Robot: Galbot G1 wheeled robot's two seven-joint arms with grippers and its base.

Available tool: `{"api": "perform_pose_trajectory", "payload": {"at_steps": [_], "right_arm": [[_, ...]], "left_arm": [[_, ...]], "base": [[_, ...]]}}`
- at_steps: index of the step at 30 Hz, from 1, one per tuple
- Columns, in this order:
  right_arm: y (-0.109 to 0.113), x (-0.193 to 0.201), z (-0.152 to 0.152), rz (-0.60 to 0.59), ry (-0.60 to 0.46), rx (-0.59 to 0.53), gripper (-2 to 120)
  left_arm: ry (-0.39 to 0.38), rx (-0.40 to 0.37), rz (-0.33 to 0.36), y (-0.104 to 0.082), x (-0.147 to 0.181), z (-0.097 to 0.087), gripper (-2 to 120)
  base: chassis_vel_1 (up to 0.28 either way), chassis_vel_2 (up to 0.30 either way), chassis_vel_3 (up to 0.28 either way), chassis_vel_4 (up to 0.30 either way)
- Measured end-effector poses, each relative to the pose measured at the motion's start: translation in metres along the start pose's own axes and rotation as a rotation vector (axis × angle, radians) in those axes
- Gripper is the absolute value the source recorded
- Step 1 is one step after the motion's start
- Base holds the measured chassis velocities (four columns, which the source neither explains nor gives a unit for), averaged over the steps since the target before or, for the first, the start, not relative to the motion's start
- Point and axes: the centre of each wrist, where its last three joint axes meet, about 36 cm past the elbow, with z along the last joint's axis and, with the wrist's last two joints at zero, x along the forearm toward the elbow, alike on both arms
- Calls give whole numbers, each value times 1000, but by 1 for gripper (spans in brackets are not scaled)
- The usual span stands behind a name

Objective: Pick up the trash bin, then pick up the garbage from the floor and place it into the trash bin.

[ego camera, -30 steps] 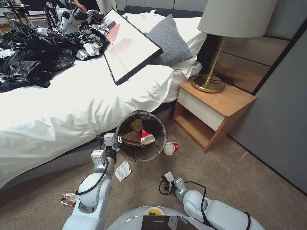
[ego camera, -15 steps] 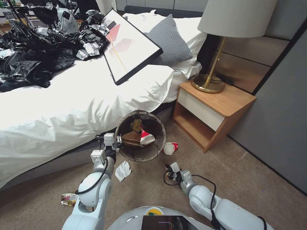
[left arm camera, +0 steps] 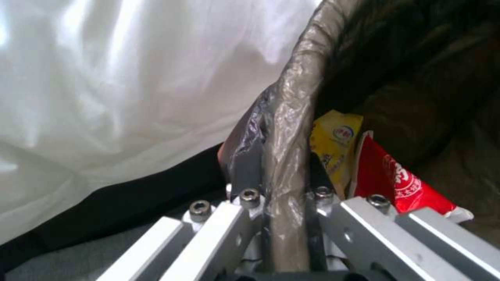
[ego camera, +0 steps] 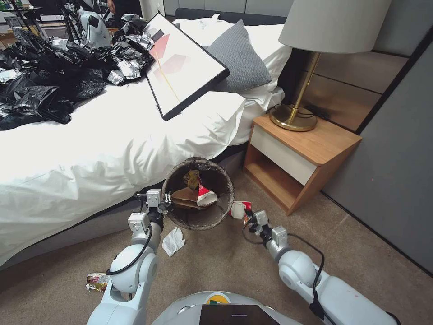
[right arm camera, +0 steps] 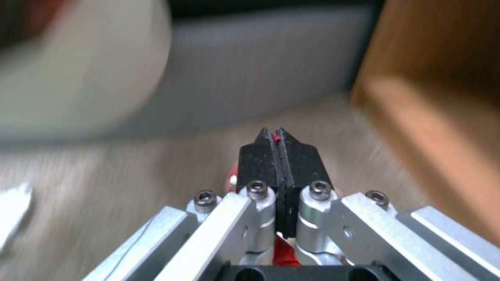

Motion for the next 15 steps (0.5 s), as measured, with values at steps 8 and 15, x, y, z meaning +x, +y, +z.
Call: {"api": "perform_pose_trajectory", "payload": {"at_steps": [8, 15], "right_arm": [[-12, -4, -60, 33, -223, -18, 0], [-6, 4, -110, -18, -411, -15, 0]], "left_arm": [[30, 1, -3, -3, 0, 2, 0], [103, 15, -7, -7, 3, 0, 0]], "base": [[0, 0, 0, 0], [0, 0, 0, 0]]}}
